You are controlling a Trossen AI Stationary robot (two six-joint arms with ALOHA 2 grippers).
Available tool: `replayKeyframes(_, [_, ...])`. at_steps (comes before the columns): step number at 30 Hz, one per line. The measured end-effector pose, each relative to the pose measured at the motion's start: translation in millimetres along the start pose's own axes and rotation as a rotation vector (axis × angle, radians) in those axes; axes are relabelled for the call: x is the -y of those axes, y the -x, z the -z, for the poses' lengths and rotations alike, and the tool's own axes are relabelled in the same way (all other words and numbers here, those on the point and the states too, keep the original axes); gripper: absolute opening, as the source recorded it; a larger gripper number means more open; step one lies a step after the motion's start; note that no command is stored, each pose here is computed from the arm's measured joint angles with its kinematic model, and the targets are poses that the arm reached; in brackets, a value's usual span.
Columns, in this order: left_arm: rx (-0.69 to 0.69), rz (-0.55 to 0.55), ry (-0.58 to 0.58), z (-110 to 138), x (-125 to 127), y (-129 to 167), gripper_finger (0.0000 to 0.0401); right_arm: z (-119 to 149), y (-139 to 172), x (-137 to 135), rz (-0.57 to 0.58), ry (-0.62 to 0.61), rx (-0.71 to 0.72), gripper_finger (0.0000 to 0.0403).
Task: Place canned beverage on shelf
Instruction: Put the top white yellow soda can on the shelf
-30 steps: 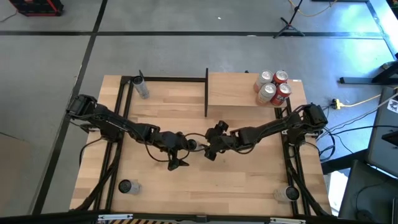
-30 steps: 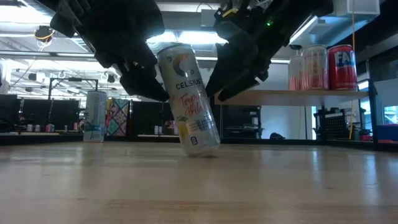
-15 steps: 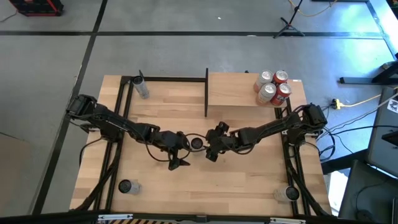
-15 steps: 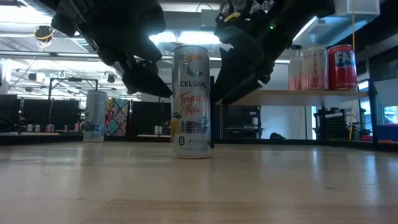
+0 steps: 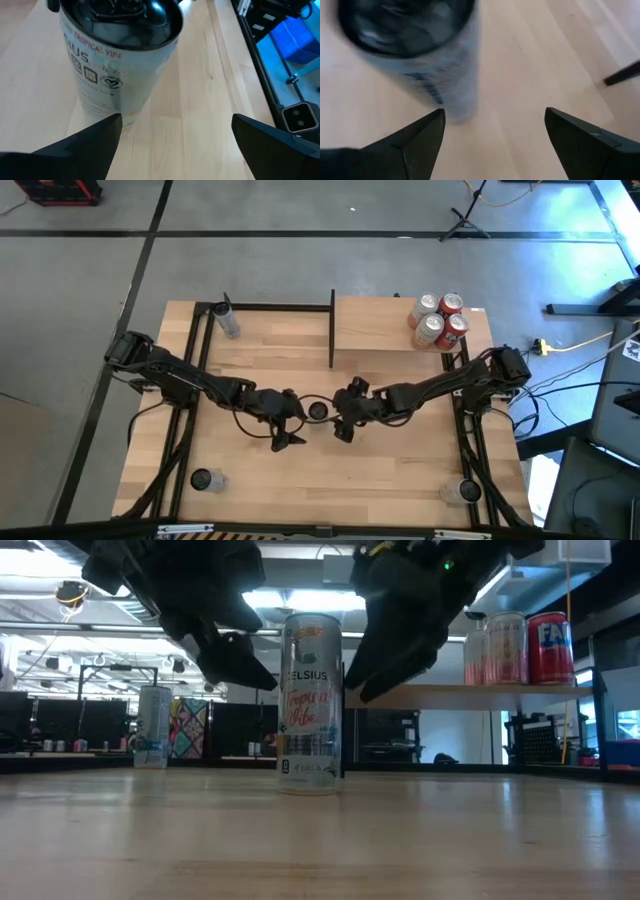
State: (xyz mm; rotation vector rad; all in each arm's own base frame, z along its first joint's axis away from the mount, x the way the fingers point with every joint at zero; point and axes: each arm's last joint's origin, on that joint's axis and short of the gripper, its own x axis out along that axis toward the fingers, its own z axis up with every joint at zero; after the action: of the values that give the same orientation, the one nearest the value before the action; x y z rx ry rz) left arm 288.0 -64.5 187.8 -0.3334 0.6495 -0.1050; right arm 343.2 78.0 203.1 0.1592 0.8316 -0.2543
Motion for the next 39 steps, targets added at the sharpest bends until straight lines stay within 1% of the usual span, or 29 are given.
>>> replayKeyframes(2, [-0.003,0.013,0.000,-1,1,3,0.0373,-2,7,0,-0.039,-0.004,-0.003,0.0335])
replayKeyframes(8, [-0.060,-0.013,0.002,1,1,17,0.0373,-12,32,3,-0.131,-0.022,0.029,0.0335])
replayKeyframes(11, [-0.076,-0.035,0.011,1,2,26,0.0373,-19,41,2,-0.169,-0.040,0.089,0.0335])
replayKeyframes(16, [-0.065,-0.047,0.021,0,4,34,0.0373,-31,44,-3,-0.230,-0.066,0.206,0.0335])
replayKeyframes(18, [-0.055,-0.069,0.021,-1,3,34,0.0373,-35,42,-5,-0.241,-0.053,0.252,0.0335])
replayKeyframes(22, [-0.054,-0.082,0.021,0,2,34,0.0373,-37,36,-6,-0.182,-0.022,0.309,0.0335])
replayKeyframes(24, [-0.055,-0.084,0.020,0,2,34,0.0373,-38,31,-7,-0.177,-0.012,0.326,0.0335])
replayKeyframes(29, [-0.056,-0.088,0.024,0,2,34,0.0373,-34,11,-10,-0.181,-0.005,0.307,0.0335])
replayKeyframes(33, [-0.054,-0.088,0.050,0,2,34,0.0373,-29,1,-10,-0.126,0.001,0.285,0.0335])
replayKeyframes(39, [-0.054,-0.087,0.054,0,2,34,0.0373,-21,-12,-13,-0.154,0.019,0.236,0.0335])
